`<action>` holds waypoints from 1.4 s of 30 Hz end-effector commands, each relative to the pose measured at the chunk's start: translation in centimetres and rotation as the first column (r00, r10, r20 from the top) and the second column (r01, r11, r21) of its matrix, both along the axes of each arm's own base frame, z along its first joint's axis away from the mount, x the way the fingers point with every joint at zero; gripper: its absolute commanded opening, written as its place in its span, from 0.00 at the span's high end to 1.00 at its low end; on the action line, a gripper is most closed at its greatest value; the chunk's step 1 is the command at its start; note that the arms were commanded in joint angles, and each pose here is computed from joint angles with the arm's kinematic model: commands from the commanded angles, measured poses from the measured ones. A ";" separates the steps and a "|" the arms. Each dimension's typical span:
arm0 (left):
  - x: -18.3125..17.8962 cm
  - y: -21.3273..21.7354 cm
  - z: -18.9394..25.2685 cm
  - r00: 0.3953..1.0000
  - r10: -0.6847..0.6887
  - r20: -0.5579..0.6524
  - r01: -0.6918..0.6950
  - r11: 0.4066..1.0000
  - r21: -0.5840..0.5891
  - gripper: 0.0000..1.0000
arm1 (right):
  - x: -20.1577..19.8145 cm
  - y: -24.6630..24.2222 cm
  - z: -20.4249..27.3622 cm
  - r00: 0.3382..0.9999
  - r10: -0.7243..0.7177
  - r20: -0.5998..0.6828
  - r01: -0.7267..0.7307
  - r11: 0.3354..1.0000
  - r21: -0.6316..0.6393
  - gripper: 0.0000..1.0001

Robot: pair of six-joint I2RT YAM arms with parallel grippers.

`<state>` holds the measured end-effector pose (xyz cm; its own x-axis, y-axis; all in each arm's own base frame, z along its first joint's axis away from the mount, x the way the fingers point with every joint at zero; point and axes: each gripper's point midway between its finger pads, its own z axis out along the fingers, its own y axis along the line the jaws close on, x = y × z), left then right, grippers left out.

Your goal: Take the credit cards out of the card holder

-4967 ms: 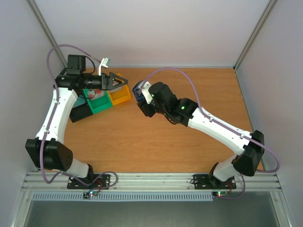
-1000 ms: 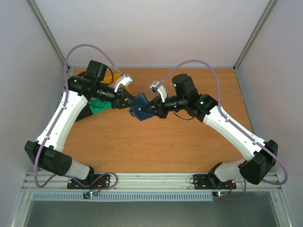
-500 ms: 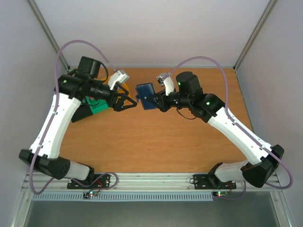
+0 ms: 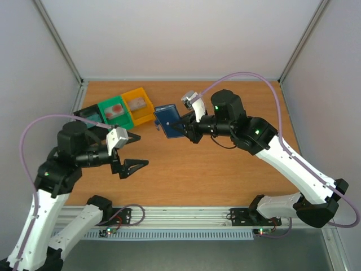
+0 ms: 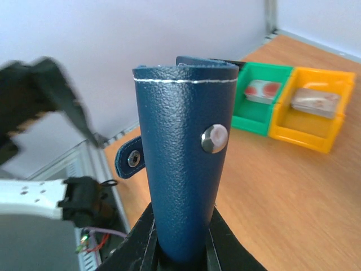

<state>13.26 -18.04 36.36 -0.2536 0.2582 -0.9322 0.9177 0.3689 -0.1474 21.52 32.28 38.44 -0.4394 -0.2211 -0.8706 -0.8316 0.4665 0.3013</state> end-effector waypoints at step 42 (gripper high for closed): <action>-0.3 -2.8 5.3 0.967 -0.165 0.194 0.239 0.850 -0.469 0.58 | -9.2 4.7 4.6 0.821 0.555 0.130 -0.570 0.811 0.135 0.99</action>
